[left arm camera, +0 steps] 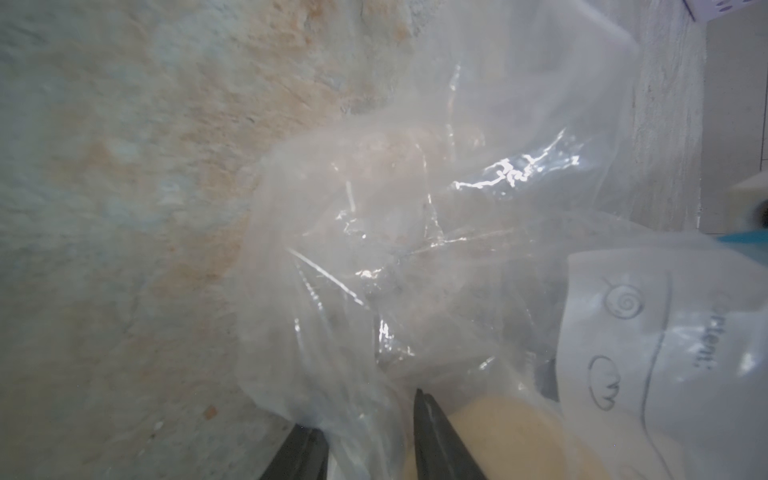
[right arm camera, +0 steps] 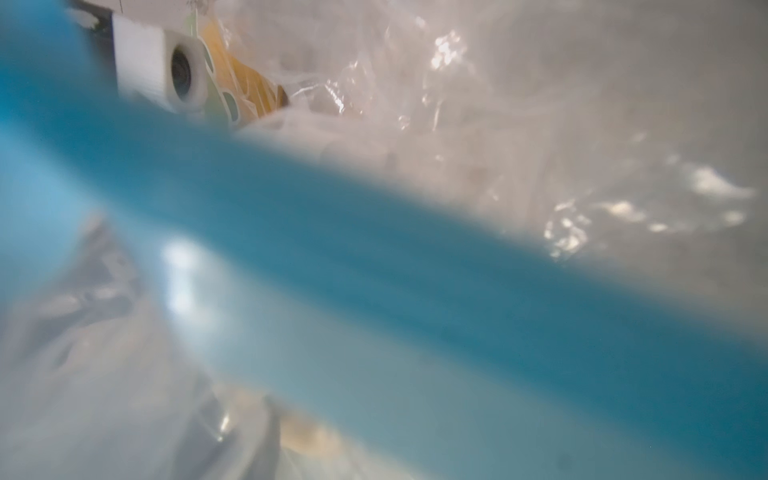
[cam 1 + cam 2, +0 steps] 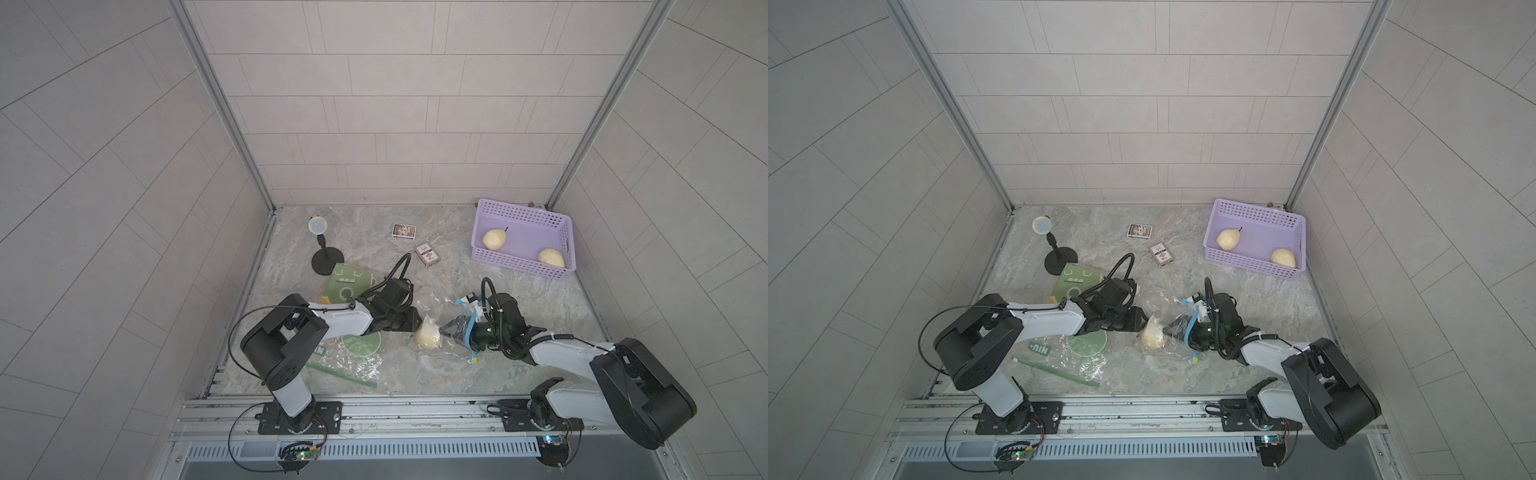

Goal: Open the zip-top bag and take out the pear
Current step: Pick up the pear from the zipper food storage bag.

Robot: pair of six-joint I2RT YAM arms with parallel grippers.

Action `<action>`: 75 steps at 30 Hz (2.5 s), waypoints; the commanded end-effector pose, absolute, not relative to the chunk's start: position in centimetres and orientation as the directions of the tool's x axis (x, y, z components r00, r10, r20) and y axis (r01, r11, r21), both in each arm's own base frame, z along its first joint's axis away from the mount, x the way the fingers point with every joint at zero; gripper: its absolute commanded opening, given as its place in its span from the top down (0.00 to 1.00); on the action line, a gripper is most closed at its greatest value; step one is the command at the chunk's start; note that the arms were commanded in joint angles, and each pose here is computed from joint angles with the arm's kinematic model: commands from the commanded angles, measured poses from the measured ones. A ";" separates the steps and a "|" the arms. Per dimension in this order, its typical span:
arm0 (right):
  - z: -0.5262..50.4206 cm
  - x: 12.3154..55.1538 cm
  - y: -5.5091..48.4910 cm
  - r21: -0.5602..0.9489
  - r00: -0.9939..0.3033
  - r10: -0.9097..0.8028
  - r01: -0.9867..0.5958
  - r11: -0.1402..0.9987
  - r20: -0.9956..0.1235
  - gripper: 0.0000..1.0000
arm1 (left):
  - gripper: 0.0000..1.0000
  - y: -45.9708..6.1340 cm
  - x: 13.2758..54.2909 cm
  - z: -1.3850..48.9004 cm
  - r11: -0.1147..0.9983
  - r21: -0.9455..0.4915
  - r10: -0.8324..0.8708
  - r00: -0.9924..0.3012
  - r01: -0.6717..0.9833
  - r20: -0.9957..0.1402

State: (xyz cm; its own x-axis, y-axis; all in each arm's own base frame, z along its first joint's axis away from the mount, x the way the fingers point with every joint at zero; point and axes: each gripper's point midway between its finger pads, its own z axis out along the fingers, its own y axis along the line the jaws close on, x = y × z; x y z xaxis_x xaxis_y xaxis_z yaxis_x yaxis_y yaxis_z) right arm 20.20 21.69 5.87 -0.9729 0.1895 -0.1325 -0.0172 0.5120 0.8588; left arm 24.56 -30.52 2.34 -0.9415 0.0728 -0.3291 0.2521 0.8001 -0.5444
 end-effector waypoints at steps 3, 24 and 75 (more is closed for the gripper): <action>7.4 19.4 23.9 0.881 -0.978 0.114 -0.102 0.463 -0.173 0.17 | 0.64 -30.1 23.7 -0.2 0.831 -0.514 0.074 -0.958 0.213 -0.278; 4.2 22.4 27.3 0.880 -0.987 0.121 -0.039 0.474 -0.109 0.19 | 0.79 -31.2 21.2 -2.1 0.785 -0.595 0.060 -0.976 0.175 -0.208; 21.7 43.9 -7.9 0.757 -0.540 0.769 0.327 0.566 -0.342 0.35 | 0.48 -31.5 31.1 7.2 0.722 -0.658 -0.065 -0.926 0.213 -0.371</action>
State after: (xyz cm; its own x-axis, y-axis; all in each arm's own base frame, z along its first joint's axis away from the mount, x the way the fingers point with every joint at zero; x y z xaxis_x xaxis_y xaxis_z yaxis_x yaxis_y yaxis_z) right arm 39.66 -4.30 22.62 -0.6330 0.7201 -0.2840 0.2827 0.5566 0.7812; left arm 31.10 -30.26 3.37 -0.9317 -0.0405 -0.3610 0.2035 0.7650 -0.6110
